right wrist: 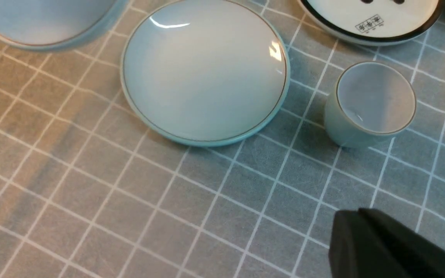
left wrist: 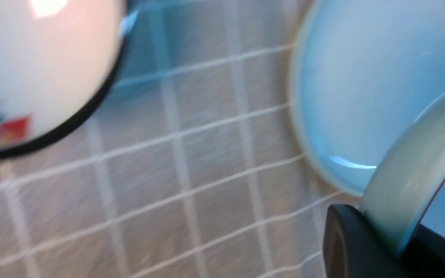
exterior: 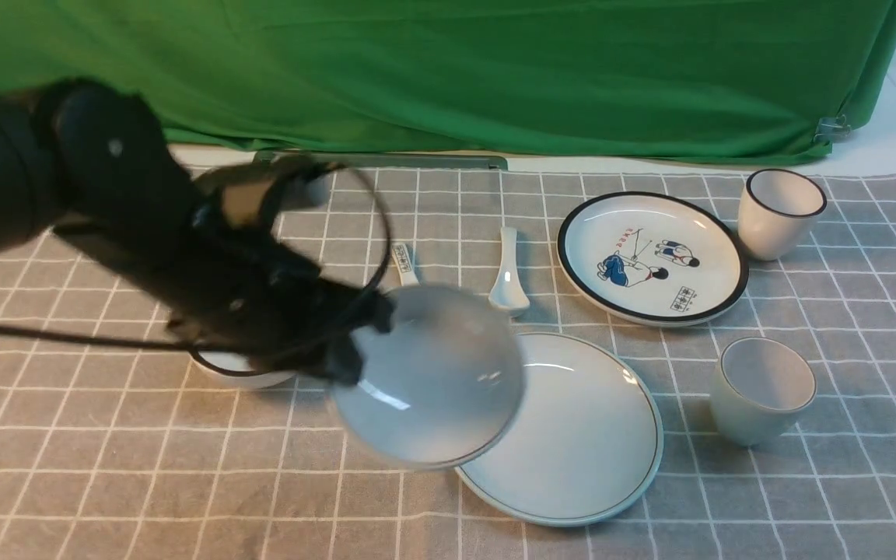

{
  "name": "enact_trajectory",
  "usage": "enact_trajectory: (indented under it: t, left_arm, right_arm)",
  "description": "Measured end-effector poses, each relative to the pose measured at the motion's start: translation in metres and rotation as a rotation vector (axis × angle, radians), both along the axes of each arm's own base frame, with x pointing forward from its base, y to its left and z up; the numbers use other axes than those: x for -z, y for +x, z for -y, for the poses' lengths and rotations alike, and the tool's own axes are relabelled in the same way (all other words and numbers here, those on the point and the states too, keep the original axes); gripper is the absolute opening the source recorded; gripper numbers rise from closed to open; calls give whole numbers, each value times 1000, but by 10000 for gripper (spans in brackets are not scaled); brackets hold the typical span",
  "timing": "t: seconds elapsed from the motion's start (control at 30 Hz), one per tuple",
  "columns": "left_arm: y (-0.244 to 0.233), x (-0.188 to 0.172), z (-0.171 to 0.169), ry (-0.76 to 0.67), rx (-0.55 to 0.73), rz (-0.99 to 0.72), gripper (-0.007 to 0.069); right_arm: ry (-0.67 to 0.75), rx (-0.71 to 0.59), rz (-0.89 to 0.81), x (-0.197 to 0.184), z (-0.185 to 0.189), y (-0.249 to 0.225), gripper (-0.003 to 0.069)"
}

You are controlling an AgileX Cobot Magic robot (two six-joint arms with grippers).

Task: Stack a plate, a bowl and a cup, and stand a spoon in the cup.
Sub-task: Use the left arm to put the blue rice bowl into the blue large plate in the middle

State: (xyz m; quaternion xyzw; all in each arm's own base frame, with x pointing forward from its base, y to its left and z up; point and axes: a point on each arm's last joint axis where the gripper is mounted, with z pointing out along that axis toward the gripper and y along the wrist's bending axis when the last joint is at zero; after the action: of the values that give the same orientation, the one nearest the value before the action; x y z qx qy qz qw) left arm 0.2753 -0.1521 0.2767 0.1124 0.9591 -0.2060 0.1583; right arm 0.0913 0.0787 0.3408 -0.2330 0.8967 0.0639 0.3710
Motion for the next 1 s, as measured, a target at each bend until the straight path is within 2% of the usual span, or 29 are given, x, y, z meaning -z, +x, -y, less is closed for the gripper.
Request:
enact_trajectory:
  t: [0.23, 0.37, 0.67, 1.0]
  left_arm:
    - [30, 16, 69, -11, 124, 3, 28]
    - [50, 35, 89, -3, 139, -17, 28]
    - [67, 81, 100, 69, 156, -128, 28]
    - [68, 86, 96, 127, 128, -145, 35]
  right_arm:
    - [-8, 2, 14, -1, 1, 1, 34]
    - [-10, 3, 15, -1, 1, 1, 35]
    - [-7, 6, 14, -1, 1, 1, 35]
    - [0, 14, 11, -1, 1, 1, 35]
